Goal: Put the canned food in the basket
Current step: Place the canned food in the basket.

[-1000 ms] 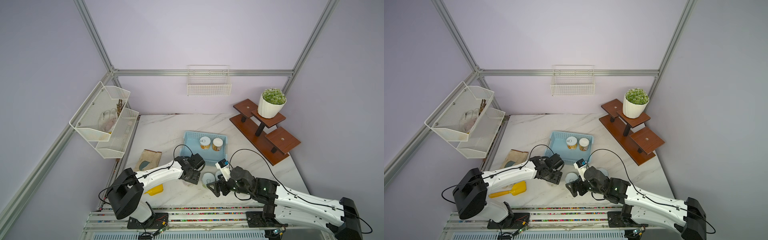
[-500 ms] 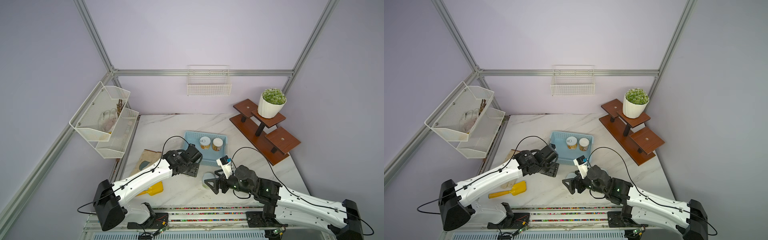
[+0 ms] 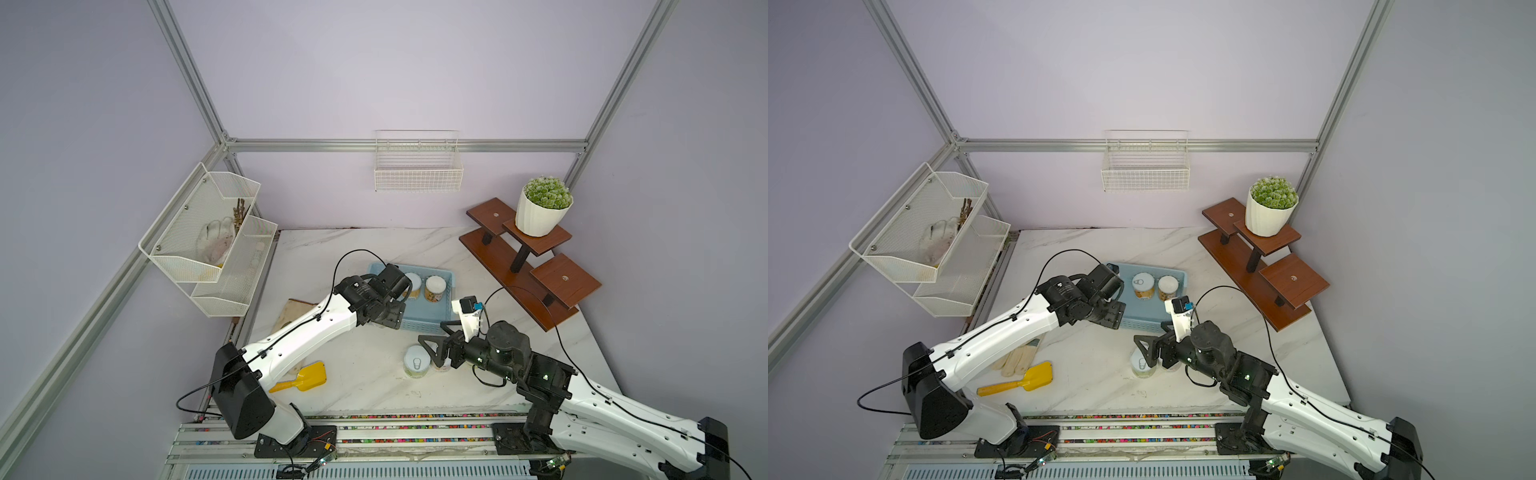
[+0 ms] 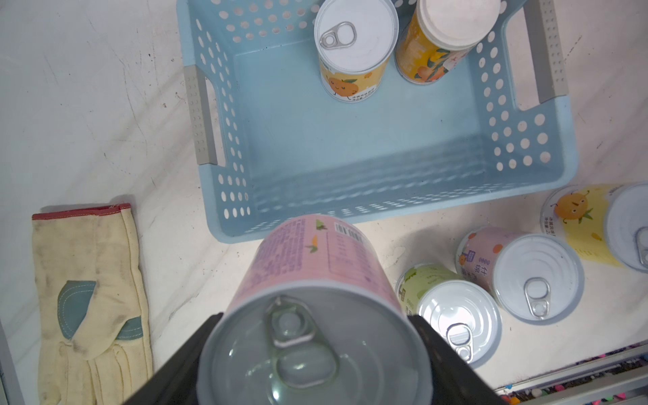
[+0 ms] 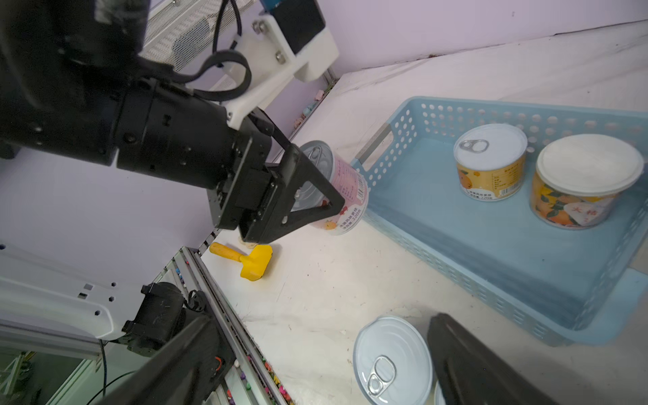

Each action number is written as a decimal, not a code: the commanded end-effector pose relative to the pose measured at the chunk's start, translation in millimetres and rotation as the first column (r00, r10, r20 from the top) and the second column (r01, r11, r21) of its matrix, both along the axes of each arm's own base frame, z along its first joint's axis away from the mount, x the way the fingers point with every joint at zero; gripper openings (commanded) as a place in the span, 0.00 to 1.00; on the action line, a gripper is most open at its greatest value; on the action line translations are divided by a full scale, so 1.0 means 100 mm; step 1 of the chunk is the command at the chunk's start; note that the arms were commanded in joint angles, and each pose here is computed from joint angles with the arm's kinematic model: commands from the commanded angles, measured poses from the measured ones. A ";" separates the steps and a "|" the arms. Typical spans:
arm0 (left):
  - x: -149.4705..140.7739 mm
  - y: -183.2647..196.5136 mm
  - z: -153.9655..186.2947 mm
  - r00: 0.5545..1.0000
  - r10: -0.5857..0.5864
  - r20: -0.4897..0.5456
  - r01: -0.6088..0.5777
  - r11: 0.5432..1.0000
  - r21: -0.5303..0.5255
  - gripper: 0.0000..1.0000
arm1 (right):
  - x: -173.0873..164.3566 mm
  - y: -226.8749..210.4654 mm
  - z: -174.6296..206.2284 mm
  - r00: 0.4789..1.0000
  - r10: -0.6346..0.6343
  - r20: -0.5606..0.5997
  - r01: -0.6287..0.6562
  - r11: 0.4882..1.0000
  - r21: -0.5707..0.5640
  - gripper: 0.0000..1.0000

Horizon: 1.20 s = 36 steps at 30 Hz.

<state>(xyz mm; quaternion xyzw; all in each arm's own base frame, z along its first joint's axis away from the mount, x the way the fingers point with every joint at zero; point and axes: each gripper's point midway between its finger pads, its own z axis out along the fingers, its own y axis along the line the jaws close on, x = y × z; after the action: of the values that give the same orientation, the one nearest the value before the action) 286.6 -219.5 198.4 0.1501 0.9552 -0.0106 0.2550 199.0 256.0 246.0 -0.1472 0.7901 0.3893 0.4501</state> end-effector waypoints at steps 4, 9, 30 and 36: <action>0.45 -0.12 0.22 0.997 -0.028 0.070 0.031 0.998 -0.052 0.00 | 0.20 -0.11 0.13 0.999 0.034 0.000 -0.034 0.999 0.018 1.00; 0.74 -0.17 0.19 0.996 -0.041 0.074 0.044 0.998 -0.035 0.00 | 0.37 -0.12 0.11 0.998 0.062 -0.009 -0.062 0.998 0.004 1.00; 1.57 -0.23 -0.28 0.996 -0.017 0.087 0.015 1.000 0.014 0.00 | 0.92 -0.50 0.01 0.999 -0.043 -0.016 0.043 0.999 -0.005 1.00; 1.72 -0.15 -0.40 0.997 -0.013 0.070 0.011 0.999 0.033 0.00 | 0.85 -0.50 0.00 1.000 -0.015 -0.010 0.015 1.000 -0.016 1.00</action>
<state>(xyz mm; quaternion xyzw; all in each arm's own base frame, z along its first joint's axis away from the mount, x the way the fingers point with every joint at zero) 434.3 -232.9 132.3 0.1575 0.9581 0.0158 0.2388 285.5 208.7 235.5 -0.1292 0.8068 0.3843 0.4297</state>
